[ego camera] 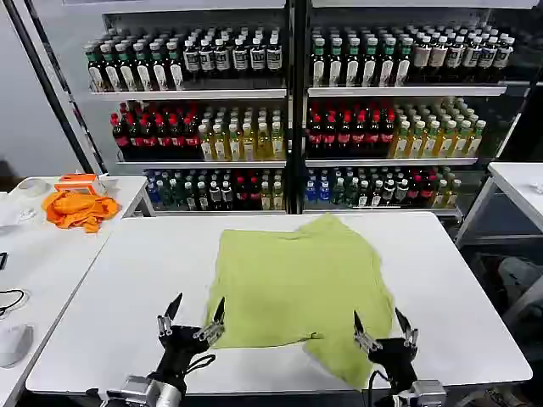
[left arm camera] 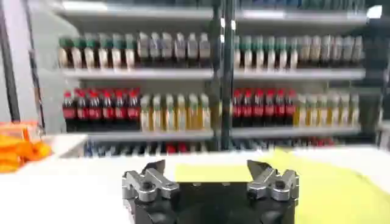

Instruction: Fold and organize the clothes.

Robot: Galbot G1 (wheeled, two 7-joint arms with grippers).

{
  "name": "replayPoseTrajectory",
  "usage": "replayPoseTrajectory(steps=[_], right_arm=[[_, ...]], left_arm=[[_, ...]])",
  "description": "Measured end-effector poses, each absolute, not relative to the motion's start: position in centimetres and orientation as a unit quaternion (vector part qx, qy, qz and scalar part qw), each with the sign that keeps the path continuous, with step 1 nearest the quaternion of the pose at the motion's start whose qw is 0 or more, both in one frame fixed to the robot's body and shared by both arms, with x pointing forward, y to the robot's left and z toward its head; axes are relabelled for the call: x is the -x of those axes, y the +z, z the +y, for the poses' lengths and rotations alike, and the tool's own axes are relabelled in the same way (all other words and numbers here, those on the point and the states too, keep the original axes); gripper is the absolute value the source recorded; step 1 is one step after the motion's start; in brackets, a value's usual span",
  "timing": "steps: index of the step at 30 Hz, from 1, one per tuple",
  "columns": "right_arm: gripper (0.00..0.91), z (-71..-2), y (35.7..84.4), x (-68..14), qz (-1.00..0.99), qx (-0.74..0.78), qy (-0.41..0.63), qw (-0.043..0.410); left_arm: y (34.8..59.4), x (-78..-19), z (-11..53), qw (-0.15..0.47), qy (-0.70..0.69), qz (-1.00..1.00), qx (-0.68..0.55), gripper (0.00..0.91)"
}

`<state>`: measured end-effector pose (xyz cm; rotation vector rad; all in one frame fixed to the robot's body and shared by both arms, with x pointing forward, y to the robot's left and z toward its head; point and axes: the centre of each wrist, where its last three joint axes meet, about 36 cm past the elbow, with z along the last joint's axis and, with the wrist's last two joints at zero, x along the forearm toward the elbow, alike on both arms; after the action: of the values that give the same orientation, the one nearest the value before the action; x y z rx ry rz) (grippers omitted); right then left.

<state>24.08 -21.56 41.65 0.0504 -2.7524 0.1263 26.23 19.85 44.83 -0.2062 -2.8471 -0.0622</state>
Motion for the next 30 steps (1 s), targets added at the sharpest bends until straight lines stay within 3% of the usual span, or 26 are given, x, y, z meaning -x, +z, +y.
replayPoseTrajectory(steps=[18,19,20,21,23,30], right_arm=[[0.907,-19.9,39.7,-22.3,-0.965,-0.029,0.062,0.255],[0.806,-19.9,39.6,-22.3,-0.964,-0.029,0.061,0.256],[0.605,-19.9,39.5,-22.3,-0.964,-0.028,0.06,0.258],[0.222,-19.8,39.4,-22.3,-0.963,-0.028,0.057,0.26],[0.0,-19.8,39.3,-22.2,-0.963,-0.028,0.05,0.264],[0.0,-19.5,39.3,-22.0,-0.961,-0.033,0.026,0.275]], left_arm=[[40.5,-28.6,20.2,0.257,-0.077,-0.96,0.081,0.907],[40.3,-28.7,20.1,0.26,-0.077,-0.959,0.081,0.504],[40.1,-28.9,20.1,0.264,-0.078,-0.958,0.081,0.222],[39.9,-28.9,20.1,0.267,-0.079,-0.957,0.082,0.05],[39.5,-29.0,20.1,0.271,-0.079,-0.956,0.084,0.02],[39.0,-29.3,20.4,0.279,-0.075,-0.953,0.092,0.02]])
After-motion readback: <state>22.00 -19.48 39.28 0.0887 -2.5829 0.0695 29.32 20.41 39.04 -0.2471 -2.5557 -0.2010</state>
